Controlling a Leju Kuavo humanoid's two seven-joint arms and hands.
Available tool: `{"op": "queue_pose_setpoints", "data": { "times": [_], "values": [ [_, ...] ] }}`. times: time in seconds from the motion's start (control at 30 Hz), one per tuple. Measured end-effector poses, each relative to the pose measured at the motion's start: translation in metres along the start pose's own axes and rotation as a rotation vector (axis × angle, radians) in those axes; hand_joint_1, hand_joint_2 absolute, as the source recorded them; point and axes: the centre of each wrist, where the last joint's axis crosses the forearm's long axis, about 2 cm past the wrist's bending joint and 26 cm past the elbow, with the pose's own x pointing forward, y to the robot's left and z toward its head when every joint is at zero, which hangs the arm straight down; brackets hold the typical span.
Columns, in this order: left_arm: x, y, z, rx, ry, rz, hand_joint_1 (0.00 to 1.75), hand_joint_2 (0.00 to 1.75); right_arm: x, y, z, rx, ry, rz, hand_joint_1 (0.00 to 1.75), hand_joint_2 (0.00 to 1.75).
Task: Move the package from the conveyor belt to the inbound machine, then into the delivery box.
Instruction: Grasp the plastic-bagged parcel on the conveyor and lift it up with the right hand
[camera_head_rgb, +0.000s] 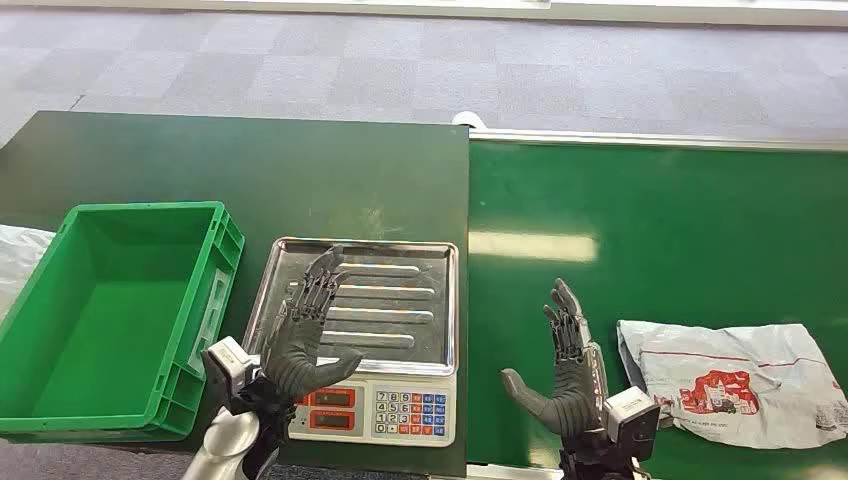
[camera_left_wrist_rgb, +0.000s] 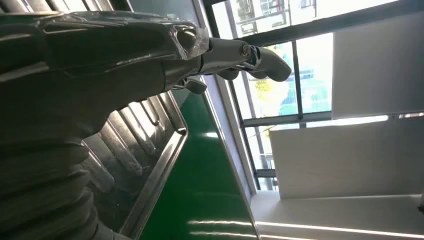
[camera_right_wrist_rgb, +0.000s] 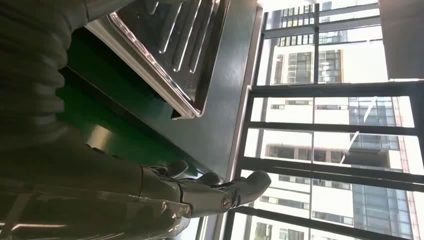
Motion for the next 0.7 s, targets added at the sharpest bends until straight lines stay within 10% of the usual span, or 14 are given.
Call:
{"op": "queue_pose_setpoints", "data": {
  "times": [0.7],
  "values": [
    [0.012,0.03,0.027,0.189,0.017,-0.064,0.0,1.75,0.001,-0.059,-0.017,-0.181,0.157,0.306,0.0,1.75]
  ]
}}
